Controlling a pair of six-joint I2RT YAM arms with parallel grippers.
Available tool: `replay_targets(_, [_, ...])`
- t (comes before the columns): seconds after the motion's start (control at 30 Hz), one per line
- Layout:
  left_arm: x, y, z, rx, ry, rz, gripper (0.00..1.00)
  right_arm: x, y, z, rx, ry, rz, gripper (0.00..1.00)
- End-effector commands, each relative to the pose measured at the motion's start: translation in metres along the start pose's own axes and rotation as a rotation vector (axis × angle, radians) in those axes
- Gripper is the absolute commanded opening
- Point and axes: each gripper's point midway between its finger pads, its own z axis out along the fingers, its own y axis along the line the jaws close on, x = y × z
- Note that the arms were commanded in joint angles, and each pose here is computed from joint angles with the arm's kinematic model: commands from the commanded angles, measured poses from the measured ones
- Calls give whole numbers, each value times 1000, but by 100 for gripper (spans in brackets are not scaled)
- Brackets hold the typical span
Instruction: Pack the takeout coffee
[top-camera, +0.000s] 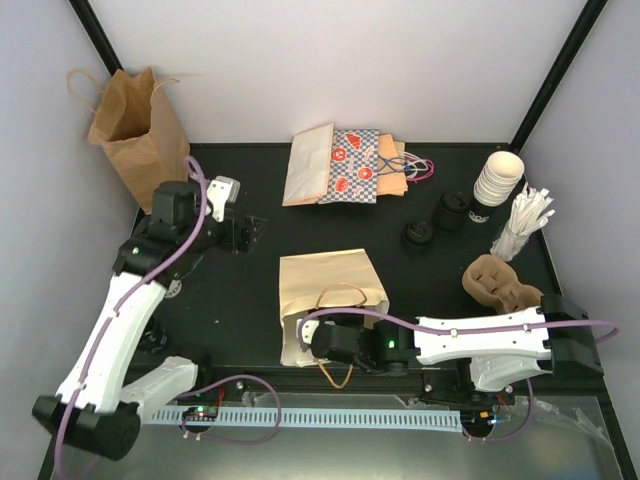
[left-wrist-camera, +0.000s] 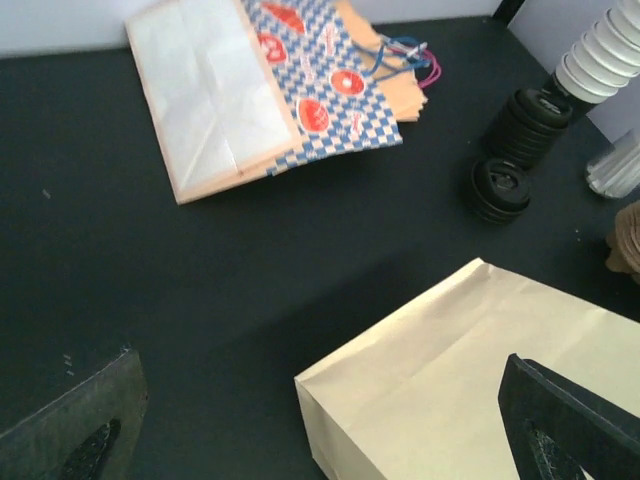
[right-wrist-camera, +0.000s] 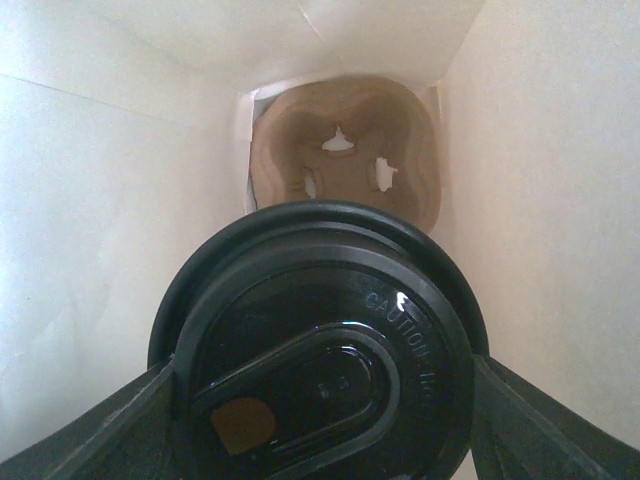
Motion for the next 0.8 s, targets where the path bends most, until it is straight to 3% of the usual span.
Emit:
replay_targets(0.0, [3,7,39,131,99,-150,99,1,-8,-5,45,-19,28,62])
replay_targets(0.17, [6,26,91,150,232,-158,94,3,-7,-3,51,-10,20,62])
replay_targets(0.3, [21,33,134,206,387,-227,79,4,-8,-1,65,-6,10,62])
replay_targets(0.4, [25,24,157,267,414,-253,71,8,-12,0,98,3,-7,62])
replay_targets(0.77, [42,-6,226,398,524,-199,67,22,-12,2,105,46,-41,59])
